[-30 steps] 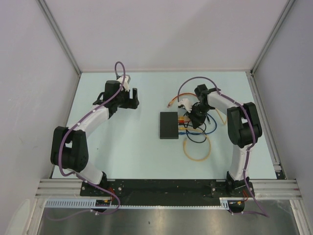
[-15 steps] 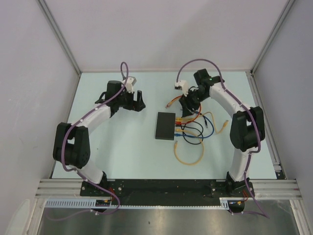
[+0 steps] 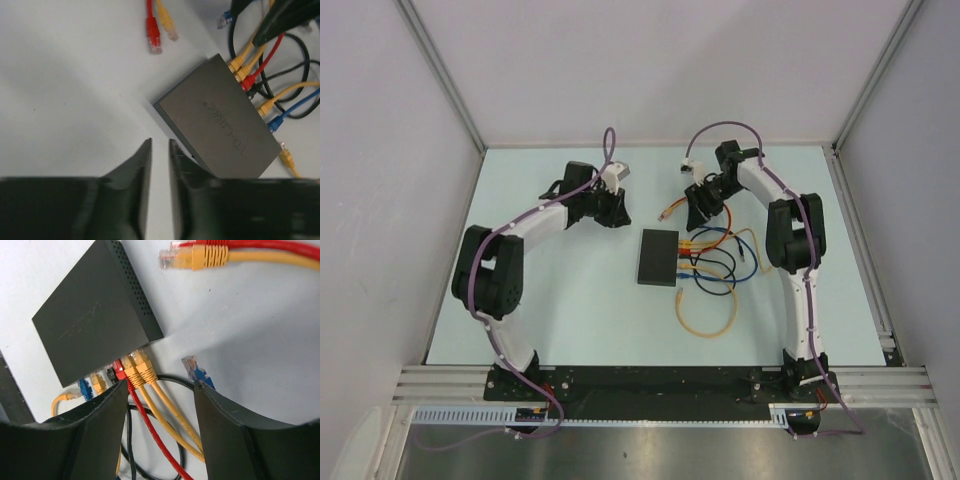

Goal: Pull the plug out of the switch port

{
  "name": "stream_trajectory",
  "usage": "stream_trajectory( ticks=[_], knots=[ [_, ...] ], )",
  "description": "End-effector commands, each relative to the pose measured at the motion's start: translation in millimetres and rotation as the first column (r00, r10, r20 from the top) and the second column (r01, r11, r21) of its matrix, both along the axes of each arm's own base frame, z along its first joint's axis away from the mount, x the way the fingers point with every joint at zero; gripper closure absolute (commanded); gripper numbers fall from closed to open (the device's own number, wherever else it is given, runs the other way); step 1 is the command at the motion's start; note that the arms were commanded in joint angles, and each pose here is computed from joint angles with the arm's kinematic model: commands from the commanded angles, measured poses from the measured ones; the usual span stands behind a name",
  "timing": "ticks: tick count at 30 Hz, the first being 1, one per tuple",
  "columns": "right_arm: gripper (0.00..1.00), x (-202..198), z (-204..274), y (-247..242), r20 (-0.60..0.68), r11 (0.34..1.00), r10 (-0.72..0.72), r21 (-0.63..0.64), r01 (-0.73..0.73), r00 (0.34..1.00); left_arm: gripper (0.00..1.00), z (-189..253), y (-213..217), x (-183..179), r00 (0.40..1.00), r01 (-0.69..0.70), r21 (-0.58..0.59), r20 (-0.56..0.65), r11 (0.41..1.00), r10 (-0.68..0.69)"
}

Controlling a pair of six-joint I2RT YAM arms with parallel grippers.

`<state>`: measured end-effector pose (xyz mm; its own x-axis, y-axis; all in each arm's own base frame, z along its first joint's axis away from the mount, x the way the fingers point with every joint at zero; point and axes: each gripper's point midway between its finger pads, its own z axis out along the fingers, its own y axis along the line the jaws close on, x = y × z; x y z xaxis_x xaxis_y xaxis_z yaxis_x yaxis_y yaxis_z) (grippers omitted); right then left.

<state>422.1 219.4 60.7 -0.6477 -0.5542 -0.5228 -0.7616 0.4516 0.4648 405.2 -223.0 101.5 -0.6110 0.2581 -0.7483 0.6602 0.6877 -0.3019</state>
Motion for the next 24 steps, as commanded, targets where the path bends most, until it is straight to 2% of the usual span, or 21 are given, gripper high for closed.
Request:
stream_trajectory(
  ticks=[1,2,5,10,15,24],
  knots=[
    [0.41,-1.6,23.8,5.7,0.001,0.996,0.044,0.083,-0.044,0.999,0.88,14.6,-31.7,-4.4,0.982,0.173,-0.02,0.074,0.985,-0.171],
    [0.42,-4.3,17.8,6.9,-0.018,0.994,0.059,0.094,-0.057,0.998,0.92,14.8,-35.1,-6.5,0.979,0.19,-0.021,0.075,0.982,-0.188],
    [0.46,-13.2,7.8,5.0,-0.069,0.992,0.089,0.097,-0.082,0.994,0.95,9.8,-43.5,-14.8,0.967,0.244,-0.008,0.076,0.97,-0.243],
    [0.46,-16.7,8.2,8.1,-0.093,0.989,0.09,0.122,-0.078,0.992,0.96,-7.4,-49.5,-25.9,0.944,0.321,0.04,0.062,0.946,-0.323],
    [0.47,-17.7,5.1,16.8,-0.102,0.987,0.097,0.138,-0.083,0.99,0.96,-20.3,-48.9,-25.6,0.941,0.333,0.057,0.042,0.941,-0.336],
    [0.48,-20.7,-29.6,19.2,-0.19,0.992,0.073,0.111,-0.052,0.979,0.97,-29.9,-53.4,-18.9,0.95,0.312,0.048,-0.002,0.949,-0.313]
  ],
)
